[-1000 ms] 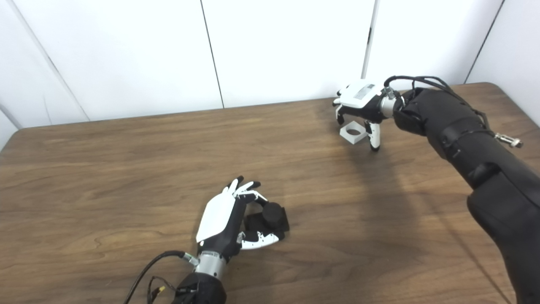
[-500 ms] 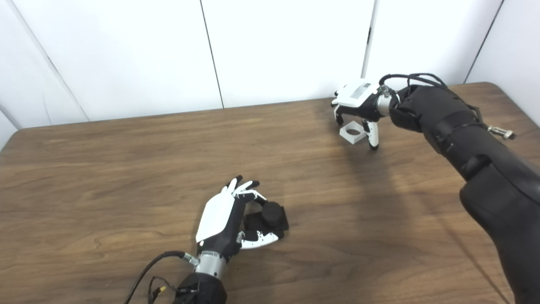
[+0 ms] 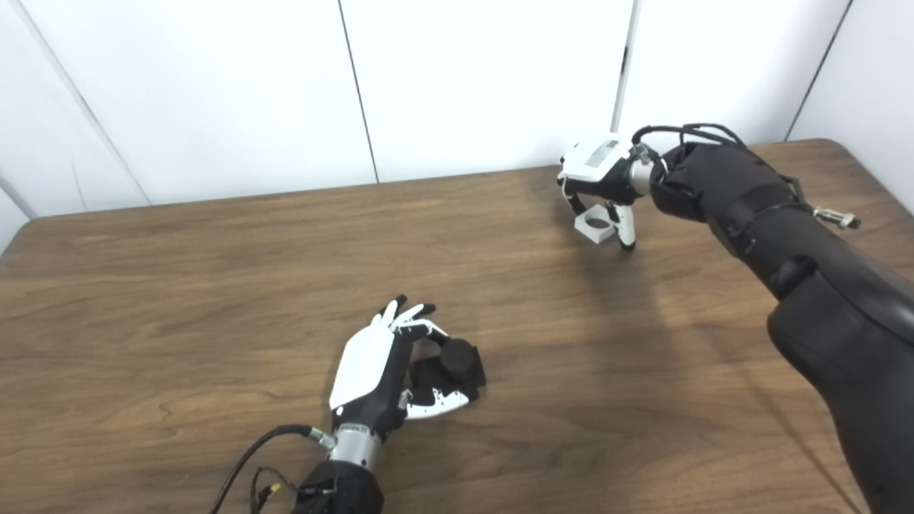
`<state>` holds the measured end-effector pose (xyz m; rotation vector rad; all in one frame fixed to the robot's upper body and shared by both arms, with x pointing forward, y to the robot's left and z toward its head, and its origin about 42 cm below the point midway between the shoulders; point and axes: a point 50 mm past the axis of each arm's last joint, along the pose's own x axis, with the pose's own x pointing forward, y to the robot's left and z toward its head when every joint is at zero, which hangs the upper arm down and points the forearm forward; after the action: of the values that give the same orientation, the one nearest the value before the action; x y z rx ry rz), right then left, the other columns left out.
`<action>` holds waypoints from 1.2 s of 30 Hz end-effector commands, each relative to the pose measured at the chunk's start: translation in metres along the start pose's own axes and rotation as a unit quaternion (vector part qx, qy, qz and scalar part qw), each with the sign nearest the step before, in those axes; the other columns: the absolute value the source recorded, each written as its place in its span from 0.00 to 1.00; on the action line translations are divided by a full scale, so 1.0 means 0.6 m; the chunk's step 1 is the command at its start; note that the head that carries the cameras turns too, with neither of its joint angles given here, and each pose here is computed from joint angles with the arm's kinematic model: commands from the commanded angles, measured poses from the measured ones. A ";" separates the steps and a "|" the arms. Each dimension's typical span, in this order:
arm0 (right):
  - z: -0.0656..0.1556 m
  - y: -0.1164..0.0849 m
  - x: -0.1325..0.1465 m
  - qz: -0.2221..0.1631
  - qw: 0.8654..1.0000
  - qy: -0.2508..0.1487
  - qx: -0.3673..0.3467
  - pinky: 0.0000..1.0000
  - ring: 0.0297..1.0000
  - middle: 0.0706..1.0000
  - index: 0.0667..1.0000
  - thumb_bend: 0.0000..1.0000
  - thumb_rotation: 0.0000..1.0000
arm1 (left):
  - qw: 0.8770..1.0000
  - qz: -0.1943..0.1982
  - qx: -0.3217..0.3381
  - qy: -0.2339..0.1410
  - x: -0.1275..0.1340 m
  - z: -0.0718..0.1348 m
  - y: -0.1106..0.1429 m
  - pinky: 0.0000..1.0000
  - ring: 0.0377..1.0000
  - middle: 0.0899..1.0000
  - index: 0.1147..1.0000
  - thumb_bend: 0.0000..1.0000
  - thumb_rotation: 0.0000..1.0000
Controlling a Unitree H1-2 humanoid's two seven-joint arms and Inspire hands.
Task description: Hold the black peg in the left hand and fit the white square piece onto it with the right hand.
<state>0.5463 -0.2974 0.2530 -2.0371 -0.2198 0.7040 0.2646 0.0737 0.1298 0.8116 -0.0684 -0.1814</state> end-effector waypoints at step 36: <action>-0.020 -0.092 -0.020 -0.066 0.997 -0.003 0.034 1.00 1.00 0.90 0.46 0.52 0.14 | 0.999 -0.009 0.003 0.040 -0.008 -0.025 -0.019 1.00 1.00 0.87 0.42 0.52 0.07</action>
<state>0.5428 -0.2803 0.2636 -1.9334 -0.2707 0.7085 0.2659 0.0761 0.1290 0.8003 -0.0605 -0.1683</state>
